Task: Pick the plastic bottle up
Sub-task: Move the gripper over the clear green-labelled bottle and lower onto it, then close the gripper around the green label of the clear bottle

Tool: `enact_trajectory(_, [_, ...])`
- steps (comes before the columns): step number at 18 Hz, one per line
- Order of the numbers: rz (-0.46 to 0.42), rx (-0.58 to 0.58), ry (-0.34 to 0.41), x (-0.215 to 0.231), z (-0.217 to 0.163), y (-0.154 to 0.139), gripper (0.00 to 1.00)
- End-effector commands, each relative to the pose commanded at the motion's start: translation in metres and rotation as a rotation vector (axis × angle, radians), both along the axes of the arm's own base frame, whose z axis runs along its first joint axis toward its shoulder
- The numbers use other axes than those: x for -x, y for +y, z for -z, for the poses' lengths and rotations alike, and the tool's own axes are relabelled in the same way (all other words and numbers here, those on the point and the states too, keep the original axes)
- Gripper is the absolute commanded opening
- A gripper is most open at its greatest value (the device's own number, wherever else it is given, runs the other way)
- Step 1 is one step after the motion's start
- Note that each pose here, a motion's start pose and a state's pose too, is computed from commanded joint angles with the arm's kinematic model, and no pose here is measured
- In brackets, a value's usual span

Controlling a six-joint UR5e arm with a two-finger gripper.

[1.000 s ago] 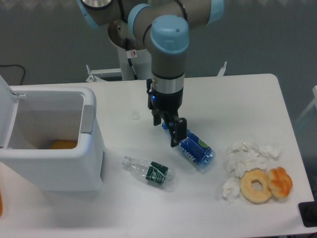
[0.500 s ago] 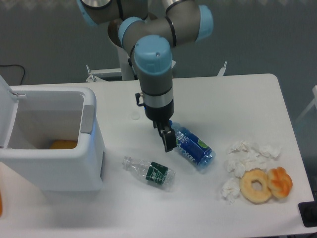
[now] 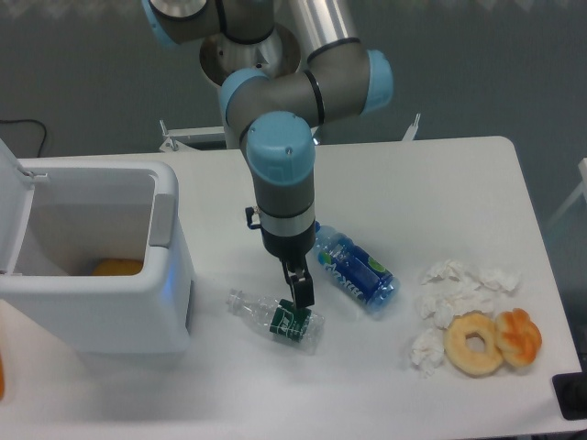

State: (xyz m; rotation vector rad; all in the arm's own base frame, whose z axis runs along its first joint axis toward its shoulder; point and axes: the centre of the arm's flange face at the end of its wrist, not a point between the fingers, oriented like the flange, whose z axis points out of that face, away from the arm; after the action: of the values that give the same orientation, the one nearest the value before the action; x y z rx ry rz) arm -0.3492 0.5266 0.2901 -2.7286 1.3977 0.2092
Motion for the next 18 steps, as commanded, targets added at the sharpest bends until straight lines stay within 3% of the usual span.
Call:
enact_trajectory(11, [0.055, 0.025, -0.012, 0.032, 0.035, 0.024, 1.00])
enact_trajectory(18, [0.072, 0.049, -0.023, 0.032, 0.049, 0.023, 1.00])
